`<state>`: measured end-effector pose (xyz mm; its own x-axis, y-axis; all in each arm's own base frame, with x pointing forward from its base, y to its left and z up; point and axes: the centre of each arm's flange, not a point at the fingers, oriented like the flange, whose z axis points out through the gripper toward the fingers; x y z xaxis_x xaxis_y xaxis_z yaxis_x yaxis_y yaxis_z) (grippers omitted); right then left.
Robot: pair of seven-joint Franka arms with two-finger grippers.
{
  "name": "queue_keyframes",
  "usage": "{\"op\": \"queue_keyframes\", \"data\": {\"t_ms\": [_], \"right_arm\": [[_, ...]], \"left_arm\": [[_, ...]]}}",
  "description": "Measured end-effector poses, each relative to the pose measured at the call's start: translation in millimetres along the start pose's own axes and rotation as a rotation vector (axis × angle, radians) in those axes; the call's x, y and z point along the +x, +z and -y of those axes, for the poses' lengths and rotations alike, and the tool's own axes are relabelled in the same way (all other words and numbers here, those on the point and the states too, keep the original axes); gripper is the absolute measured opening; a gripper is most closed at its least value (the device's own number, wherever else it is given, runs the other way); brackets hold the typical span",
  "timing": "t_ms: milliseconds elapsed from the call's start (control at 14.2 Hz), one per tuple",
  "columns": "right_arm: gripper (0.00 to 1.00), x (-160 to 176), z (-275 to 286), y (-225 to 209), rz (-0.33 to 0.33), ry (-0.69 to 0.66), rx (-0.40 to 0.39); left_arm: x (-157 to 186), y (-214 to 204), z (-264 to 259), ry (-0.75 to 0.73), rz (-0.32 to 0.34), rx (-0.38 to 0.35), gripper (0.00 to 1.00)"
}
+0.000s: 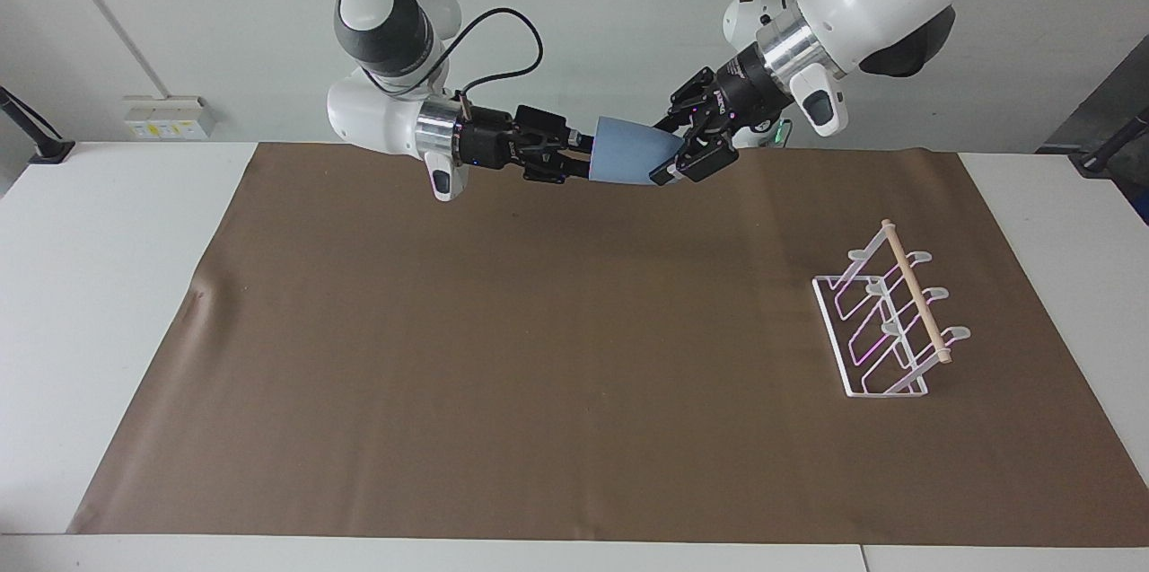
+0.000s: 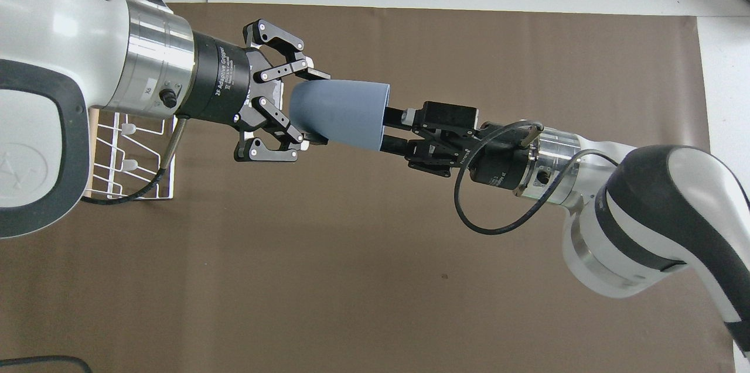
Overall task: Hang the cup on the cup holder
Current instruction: 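Open the right gripper and pull it away from the cup, then carry the cup with the left gripper while the right gripper retracts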
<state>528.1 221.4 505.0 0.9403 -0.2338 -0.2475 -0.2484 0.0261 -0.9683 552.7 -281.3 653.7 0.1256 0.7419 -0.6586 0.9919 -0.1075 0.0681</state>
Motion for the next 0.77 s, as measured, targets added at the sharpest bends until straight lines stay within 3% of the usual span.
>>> {"op": "queue_keyframes", "data": {"t_ms": [70, 141, 281, 562, 773], "right_arm": [[0.86, 1, 0, -1, -0.002, -0.001, 0.001], [0.86, 2, 1, -4, -0.006, -0.004, -0.003], [1.00, 8, 1, -14, -0.015, -0.028, -0.039], [1.00, 14, 5, -39, -0.018, -0.117, -0.169], [1.00, 16, 3, -56, -0.004, -0.179, -0.367]], "left_arm": [[2, 1, 0, 0.005, -0.004, 0.002, 0.75], [4, 2, 0, 0.012, -0.009, 0.004, 0.75], [10, 3, 1, 0.030, -0.017, 0.007, 0.75], [31, 4, 5, 0.123, -0.072, 0.015, 0.75], [49, 7, 11, 0.222, -0.160, 0.033, 0.75]]}}
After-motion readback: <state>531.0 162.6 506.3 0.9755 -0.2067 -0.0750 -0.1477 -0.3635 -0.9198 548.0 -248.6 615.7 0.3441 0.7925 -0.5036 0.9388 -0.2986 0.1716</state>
